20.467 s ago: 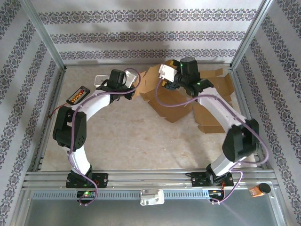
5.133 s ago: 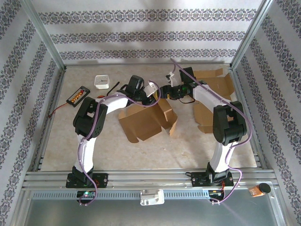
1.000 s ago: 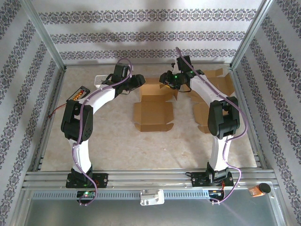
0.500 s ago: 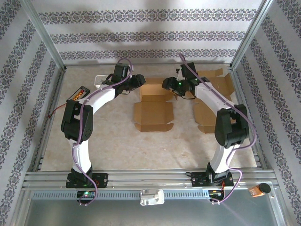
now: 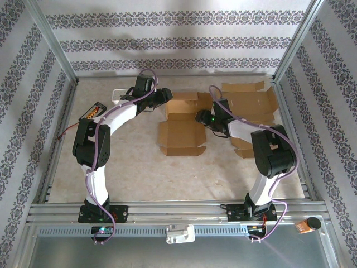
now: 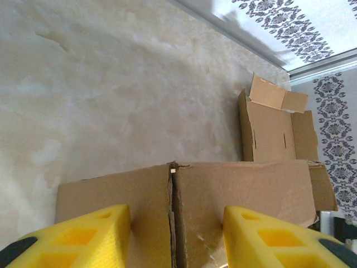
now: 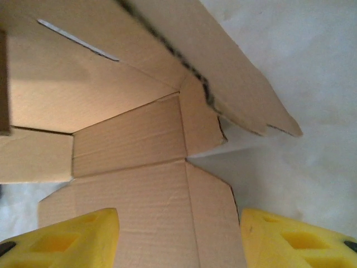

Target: Fold the paper box

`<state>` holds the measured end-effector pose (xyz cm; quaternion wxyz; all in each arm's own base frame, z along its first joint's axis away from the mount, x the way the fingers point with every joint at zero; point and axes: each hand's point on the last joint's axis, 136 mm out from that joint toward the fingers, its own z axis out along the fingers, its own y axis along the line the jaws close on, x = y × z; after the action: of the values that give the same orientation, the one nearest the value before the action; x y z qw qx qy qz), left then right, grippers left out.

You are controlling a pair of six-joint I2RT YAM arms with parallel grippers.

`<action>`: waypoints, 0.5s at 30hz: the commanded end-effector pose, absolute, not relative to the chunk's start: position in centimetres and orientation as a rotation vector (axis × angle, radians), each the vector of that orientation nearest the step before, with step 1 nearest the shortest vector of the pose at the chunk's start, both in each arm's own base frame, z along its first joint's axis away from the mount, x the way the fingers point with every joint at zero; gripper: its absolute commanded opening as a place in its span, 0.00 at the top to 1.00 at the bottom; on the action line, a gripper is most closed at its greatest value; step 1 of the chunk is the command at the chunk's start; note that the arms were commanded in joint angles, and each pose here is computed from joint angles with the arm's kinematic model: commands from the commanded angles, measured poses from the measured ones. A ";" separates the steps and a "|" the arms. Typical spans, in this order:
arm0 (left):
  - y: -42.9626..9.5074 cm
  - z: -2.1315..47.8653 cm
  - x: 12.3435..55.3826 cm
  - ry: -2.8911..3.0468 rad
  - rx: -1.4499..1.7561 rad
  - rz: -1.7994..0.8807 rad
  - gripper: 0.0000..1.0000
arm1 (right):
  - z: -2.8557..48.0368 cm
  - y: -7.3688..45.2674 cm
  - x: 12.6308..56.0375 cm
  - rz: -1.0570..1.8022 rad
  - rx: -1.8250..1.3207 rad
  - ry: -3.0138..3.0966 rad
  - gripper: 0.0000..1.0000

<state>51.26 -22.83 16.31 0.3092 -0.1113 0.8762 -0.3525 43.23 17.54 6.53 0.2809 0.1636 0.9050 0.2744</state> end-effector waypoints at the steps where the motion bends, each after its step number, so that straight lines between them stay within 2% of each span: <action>1: -22.3 15.5 51.4 2.351 -0.295 -0.897 0.54 | 8.2 17.2 46.5 0.660 0.469 2.279 0.39; 9: -22.4 15.4 51.4 2.365 -0.282 -0.898 0.53 | 7.0 16.8 48.6 0.614 0.498 2.229 0.37; 15: -22.5 15.6 51.4 2.368 -0.267 -0.896 0.54 | 7.3 18.1 49.3 0.696 0.443 2.198 0.49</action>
<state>51.40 -22.95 16.34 0.3054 -0.1041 0.8801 -0.3484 47.79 17.43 5.75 0.3573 0.1851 0.8803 0.2514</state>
